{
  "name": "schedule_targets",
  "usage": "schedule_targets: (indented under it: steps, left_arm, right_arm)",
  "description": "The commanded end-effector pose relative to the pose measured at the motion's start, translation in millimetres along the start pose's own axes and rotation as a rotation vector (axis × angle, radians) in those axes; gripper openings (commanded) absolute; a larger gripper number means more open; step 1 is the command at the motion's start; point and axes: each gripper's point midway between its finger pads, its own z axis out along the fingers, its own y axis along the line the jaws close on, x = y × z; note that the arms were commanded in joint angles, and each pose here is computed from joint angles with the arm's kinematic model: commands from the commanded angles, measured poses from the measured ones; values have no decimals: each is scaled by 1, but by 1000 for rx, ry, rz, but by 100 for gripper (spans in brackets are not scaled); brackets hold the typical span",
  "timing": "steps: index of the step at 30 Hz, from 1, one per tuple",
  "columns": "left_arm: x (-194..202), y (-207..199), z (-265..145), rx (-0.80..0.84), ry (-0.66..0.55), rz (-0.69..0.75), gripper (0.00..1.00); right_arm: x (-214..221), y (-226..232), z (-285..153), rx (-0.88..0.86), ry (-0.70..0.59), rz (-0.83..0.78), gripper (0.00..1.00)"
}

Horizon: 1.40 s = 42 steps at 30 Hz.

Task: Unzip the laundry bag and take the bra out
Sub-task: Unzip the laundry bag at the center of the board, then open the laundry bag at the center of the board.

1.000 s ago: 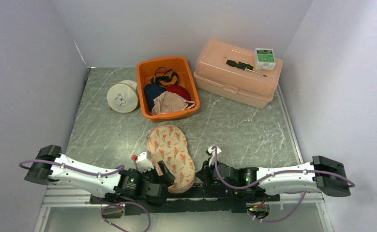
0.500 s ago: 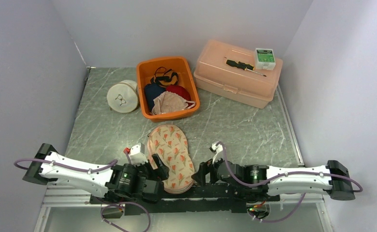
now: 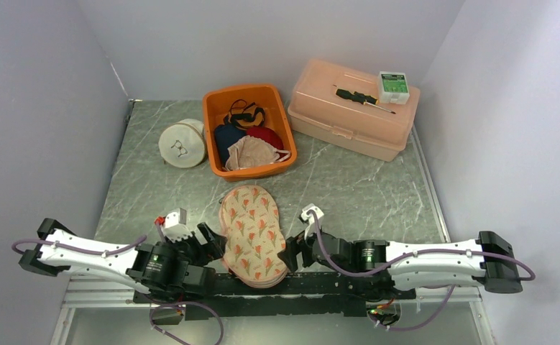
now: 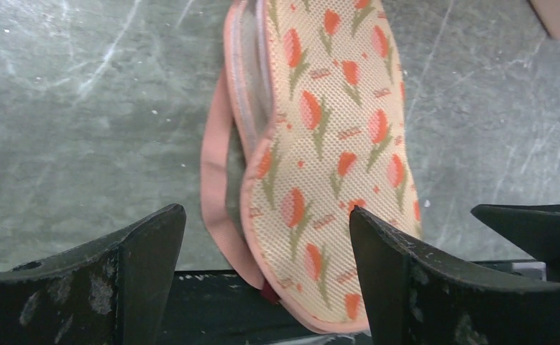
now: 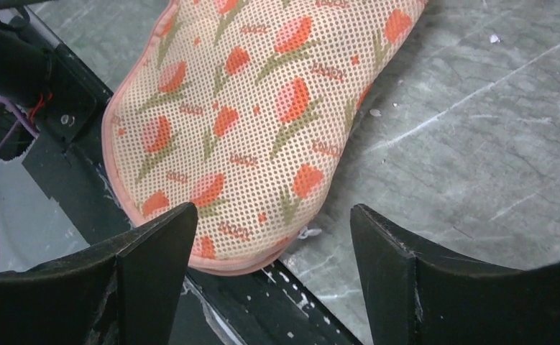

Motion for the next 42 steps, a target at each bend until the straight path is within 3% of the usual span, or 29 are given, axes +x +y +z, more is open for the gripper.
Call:
schedule_targets:
  steps: [1,8,19,22,26,32,37,42]
  left_arm:
    - [-7,7,7,6,-51,-102,88]
    - [-36,-7,-2,38,-141,-56,84]
    - [-61,-22,-19,-38,-202,-12,90]
    - [-68,-34,-23,-10,-212,12,89]
    - [-81,-89,-26,42,-183,229,90]
    - [-133,-158,-12,142,-202,206,91]
    - [-175,-169,1,98,-235,214,93]
    - [-206,-135,30,24,-217,119,93]
  right_arm:
    - [-31,16,12,-41,-133,24,79]
    - [-38,48,42,-90,-85,-175,69]
    - [-20,101,71,-186,9,-457,59]
    - [-14,100,70,-166,3,-454,59]
    - [-14,87,59,-160,-44,-381,59]
    - [-22,73,45,-130,-83,-355,63]
    - [-27,78,43,-147,-83,-386,64]
    - [-25,96,53,-193,-45,-447,61]
